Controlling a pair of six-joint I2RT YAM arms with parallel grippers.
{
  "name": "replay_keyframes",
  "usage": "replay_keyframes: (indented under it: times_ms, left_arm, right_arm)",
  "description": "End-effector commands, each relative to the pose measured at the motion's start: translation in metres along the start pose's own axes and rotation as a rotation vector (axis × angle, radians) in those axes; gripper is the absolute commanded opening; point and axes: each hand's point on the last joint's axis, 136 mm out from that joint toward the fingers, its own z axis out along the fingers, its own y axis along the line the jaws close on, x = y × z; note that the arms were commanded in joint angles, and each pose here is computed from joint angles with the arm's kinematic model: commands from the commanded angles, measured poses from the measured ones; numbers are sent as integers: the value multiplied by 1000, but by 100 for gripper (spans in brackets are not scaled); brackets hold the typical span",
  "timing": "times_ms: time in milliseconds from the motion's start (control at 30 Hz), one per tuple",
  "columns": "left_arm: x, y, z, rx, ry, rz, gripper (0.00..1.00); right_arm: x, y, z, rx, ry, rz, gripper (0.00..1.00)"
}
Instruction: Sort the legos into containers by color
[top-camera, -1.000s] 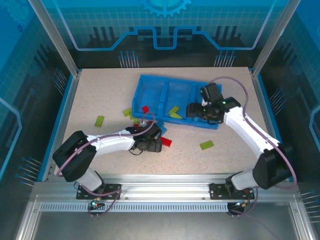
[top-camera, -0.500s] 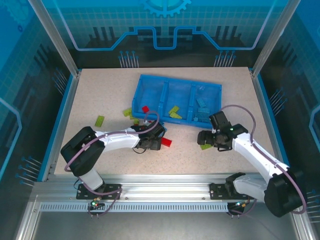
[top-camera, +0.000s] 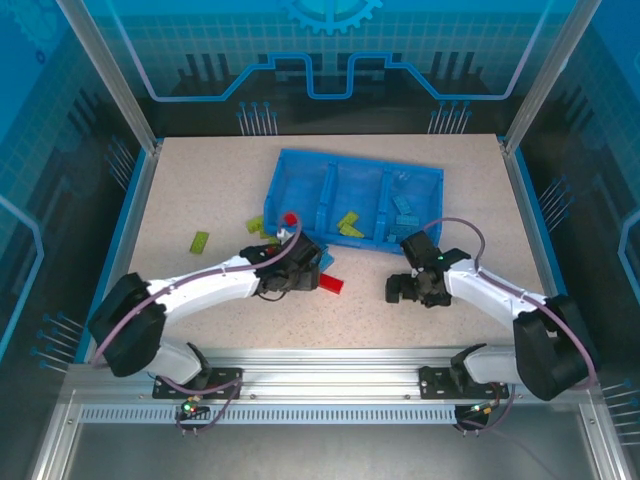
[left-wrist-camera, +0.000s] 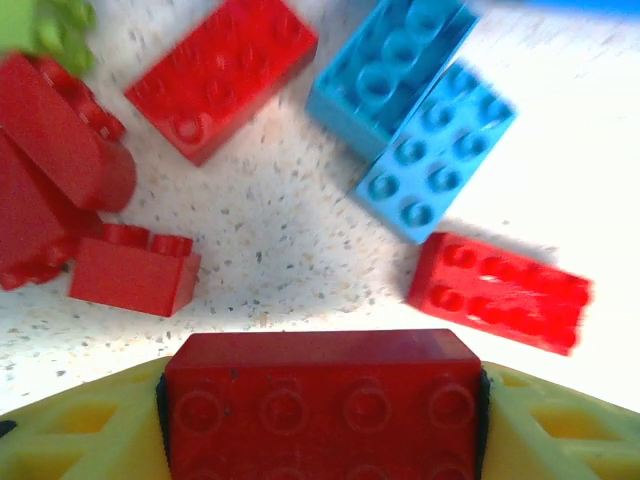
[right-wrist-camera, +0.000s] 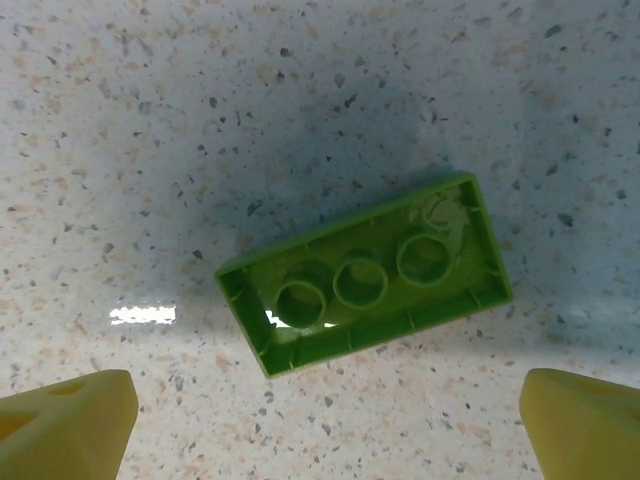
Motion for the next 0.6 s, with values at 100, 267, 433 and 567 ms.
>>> replay_keyframes:
  times_ms: [100,267,433,567]
  left_arm:
    - [-86,11,-36,26,-153,-31,59]
    - [-152,19,-35,33,-214,-29,61]
    - [-195,27,-12,58,-214,-78,61]
    - [-208,24,18,79,-168,-84,63]
  right_arm:
    - [-7,-2,5,60,24,18,100]
    - [-6,6,14,27,45,123,98]
    - [-10,7,19,36,42,228,97]
    - [-11,3,17,55,26,269,97]
